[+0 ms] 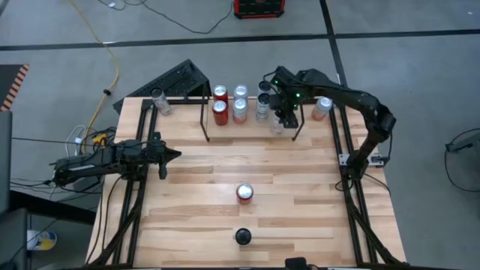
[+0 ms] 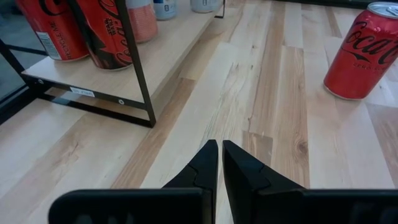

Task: Place canned beverage on shelf
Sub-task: Put the bottom white pink soda can on the shelf aligned with the other white pink soda can

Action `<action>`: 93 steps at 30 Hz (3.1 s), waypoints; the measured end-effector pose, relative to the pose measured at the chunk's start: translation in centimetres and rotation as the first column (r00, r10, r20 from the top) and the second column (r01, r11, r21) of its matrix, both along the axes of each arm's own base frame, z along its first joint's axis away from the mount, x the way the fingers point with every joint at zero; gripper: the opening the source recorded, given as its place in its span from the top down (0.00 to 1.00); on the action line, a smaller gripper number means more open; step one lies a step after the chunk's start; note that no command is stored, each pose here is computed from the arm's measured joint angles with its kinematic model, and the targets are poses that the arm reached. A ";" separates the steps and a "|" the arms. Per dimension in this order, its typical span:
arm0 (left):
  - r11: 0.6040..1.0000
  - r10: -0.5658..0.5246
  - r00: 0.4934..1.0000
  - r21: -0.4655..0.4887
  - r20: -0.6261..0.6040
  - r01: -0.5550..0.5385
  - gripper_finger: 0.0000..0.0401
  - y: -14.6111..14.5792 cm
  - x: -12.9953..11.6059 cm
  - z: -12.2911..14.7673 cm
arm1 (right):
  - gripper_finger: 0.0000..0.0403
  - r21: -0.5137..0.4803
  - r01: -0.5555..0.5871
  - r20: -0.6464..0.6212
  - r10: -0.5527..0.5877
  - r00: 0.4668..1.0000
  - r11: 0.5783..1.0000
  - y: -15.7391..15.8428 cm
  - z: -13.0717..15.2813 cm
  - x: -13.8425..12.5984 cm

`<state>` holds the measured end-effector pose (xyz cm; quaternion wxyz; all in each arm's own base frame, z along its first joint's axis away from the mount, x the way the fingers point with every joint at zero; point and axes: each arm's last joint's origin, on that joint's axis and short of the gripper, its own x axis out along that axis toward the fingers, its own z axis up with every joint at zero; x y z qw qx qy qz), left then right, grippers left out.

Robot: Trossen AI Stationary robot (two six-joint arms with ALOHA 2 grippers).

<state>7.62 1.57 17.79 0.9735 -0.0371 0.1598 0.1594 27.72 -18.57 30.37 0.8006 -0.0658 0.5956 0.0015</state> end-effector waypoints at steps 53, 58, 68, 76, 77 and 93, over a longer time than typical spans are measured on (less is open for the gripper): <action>1.000 0.000 1.000 0.000 0.000 0.000 0.97 0.0 0.0 0.0 | 0.23 0.231 0.831 0.032 -0.857 0.514 0.507 2.0 7.8 -2.4; 1.000 0.000 1.000 0.000 0.000 0.000 0.97 0.0 0.0 0.0 | 0.23 0.172 0.867 0.025 -0.882 0.471 0.468 2.2 7.1 -2.3; 1.000 -0.001 1.000 0.000 0.000 0.001 0.97 0.0 0.0 0.0 | 0.23 0.115 0.888 0.013 -0.895 0.446 0.444 2.3 6.1 -1.3; 1.000 0.000 1.000 0.000 0.000 0.000 0.97 0.0 0.0 0.0 | 0.23 0.051 0.891 -0.062 -0.889 0.453 0.450 1.8 4.0 0.1; 1.000 0.000 1.000 0.000 0.000 0.000 0.97 0.0 0.0 0.0 | 0.23 0.041 0.892 -0.068 -0.890 0.452 0.450 1.7 3.8 0.2; 1.000 0.000 1.000 0.000 0.000 0.000 0.97 0.0 0.0 0.0 | 0.24 0.024 0.895 -0.090 -0.890 0.446 0.446 1.9 0.9 0.7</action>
